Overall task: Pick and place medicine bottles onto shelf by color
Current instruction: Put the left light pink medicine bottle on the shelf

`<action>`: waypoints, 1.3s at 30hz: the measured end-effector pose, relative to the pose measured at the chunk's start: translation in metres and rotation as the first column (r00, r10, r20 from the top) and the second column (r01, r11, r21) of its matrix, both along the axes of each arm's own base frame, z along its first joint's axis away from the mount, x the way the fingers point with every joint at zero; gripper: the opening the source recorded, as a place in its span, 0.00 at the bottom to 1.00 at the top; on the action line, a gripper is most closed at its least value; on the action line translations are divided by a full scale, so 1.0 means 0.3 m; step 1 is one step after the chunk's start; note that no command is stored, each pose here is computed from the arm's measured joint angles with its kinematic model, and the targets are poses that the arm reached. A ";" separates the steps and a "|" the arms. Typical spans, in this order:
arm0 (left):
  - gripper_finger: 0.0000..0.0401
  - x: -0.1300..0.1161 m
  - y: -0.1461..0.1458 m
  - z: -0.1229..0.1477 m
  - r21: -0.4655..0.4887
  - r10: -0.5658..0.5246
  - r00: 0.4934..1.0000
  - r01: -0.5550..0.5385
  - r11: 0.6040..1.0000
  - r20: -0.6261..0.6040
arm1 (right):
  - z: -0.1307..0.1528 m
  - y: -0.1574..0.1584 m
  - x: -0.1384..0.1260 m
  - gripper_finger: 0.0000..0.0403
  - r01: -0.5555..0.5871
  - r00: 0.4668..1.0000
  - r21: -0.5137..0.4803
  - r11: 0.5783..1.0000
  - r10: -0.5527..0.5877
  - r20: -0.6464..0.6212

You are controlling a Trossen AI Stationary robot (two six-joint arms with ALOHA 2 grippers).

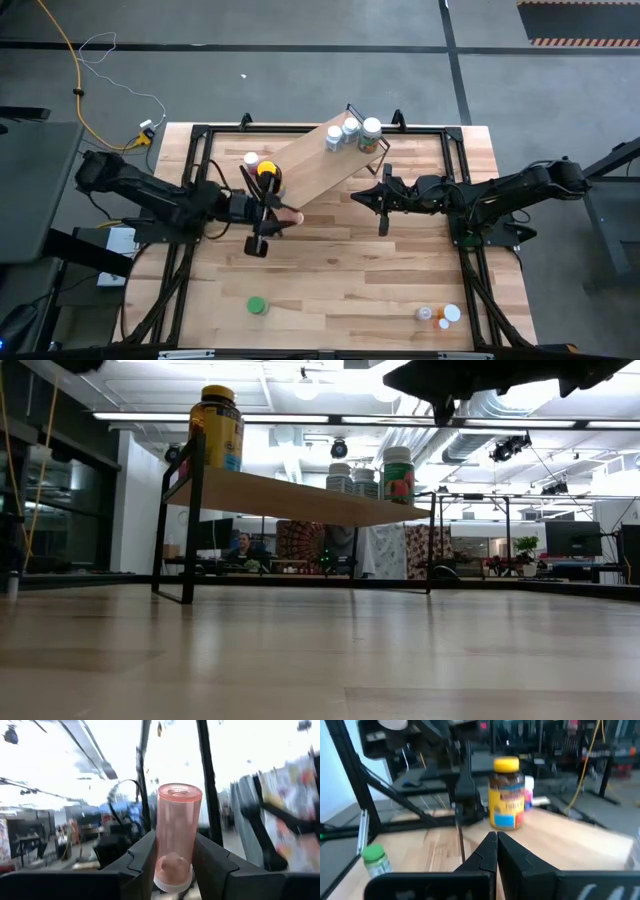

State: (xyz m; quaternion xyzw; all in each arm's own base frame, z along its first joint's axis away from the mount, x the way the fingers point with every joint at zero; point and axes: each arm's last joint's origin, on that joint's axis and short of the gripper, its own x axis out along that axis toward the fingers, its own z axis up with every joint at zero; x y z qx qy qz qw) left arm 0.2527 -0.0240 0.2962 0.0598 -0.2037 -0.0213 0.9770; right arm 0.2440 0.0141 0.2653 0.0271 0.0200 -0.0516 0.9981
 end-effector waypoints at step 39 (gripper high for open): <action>0.25 0.094 0.056 0.060 -0.452 0.127 0.976 -0.034 0.891 0.179 | 0.095 0.294 0.446 0.78 0.414 0.875 -0.799 0.437 -0.434 0.216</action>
